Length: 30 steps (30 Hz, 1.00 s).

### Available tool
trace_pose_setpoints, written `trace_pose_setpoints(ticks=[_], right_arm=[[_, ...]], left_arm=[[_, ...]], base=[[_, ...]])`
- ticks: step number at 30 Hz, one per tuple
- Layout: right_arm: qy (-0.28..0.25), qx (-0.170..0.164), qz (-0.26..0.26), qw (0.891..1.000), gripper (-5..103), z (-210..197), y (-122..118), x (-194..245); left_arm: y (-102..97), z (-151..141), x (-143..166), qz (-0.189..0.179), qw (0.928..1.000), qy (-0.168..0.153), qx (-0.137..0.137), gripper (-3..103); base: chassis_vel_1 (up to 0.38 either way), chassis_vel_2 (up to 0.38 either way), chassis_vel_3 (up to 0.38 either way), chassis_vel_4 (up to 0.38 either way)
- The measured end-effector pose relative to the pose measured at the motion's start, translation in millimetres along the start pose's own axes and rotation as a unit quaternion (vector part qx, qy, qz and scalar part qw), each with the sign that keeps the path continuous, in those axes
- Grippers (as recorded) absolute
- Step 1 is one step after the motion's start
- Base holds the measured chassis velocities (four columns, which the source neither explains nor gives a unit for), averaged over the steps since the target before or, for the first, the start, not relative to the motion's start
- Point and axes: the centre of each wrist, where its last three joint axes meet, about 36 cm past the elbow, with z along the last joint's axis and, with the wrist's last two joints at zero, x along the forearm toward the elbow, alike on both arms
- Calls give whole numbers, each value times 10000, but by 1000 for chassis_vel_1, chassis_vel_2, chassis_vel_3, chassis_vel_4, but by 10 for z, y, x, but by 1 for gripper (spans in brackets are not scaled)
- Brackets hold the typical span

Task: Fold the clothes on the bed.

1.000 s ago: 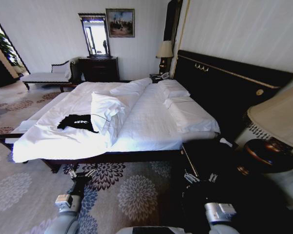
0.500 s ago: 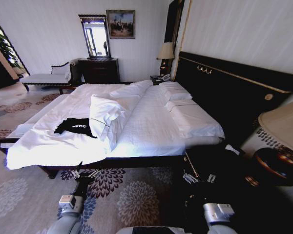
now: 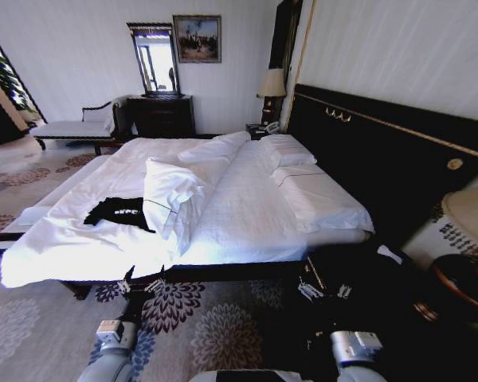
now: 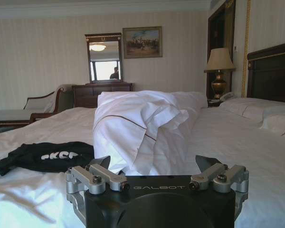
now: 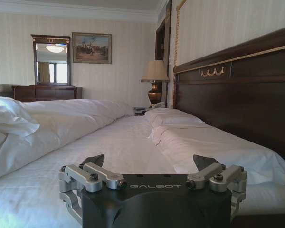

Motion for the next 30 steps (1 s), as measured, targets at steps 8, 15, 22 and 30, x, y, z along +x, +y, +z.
trace_pose_setpoints(ticks=[8,15,22,30], right_arm=[[23,3,-2,10000,100,20,17,-1],[26,10,-4,10000,100,27,18,-4],[27,20,-6,10000,100,28,12,-5],[39,-11,-13,10000,100,23,27,-5]], left_arm=[[14,-3,0,-11,10000,6,36,100],[11,-2,0,-11,10000,16,49,100],[-7,-8,-11,1,10000,10,71,100],[3,-5,14,-16,10000,41,60,100]], base=[[-113,116,123,-106],[-99,98,102,-93],[-87,80,91,-98],[-91,93,97,-89]])
